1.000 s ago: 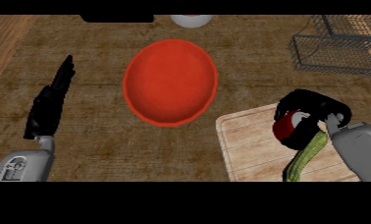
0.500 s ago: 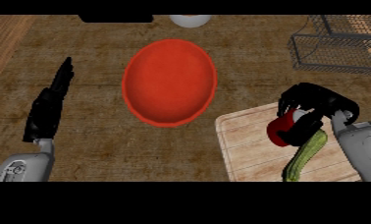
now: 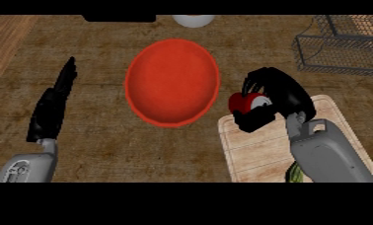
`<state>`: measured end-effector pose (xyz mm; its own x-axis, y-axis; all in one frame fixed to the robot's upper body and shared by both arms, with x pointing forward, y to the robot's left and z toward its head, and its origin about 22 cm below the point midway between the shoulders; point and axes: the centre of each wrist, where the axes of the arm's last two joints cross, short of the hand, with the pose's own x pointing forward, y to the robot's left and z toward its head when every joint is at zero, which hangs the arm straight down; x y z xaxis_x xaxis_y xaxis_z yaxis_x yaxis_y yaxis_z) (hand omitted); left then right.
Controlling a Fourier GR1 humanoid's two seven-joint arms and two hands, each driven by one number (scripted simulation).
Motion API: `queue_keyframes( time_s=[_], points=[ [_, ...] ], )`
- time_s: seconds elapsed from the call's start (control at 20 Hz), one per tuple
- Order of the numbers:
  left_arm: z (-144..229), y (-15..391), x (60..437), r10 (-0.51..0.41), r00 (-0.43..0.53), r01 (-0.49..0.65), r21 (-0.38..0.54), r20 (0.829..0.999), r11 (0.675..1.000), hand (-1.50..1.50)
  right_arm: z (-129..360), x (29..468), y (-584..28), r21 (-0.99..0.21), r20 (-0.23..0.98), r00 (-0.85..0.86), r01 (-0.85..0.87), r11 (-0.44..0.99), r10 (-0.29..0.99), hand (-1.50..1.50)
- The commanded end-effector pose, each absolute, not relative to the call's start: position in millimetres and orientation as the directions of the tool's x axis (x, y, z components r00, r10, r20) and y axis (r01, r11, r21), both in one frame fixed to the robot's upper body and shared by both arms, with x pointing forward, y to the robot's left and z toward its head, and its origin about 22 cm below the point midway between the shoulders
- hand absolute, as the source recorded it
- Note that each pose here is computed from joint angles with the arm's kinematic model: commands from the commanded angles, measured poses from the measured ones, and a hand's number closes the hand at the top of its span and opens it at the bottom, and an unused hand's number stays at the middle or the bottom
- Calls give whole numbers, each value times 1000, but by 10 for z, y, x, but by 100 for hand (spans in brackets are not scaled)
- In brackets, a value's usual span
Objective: Pick the can from the cutting board and place it in the tiered basket
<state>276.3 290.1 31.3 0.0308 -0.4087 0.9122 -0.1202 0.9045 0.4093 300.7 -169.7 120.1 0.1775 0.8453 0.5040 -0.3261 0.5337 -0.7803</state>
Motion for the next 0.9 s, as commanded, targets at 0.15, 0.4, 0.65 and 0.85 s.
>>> queue_keyframes(
  time_s=[0.15, 0.4, 0.65, 0.85],
  points=[
    [406, 2979, 2782, -424, 21, -123, 423, 905, 898, 0, 1812, 2982, -1442, -768, 636, 50, 141, 625, 770, 150],
    [346, 3021, 2707, -402, 45, -113, 404, 915, 908, 0, 2220, 2979, -1410, -728, 636, -12, 323, 605, 772, 150],
    [343, 2840, 2659, -399, 32, -112, 400, 916, 910, 0, 2599, 3005, -1868, -774, 533, 41, 427, 468, 845, 150],
    [277, 2872, 2751, -408, 36, -112, 409, 912, 906, 0, 3006, 3214, -2144, -816, 489, 75, 392, 425, 869, 150]
  ],
)
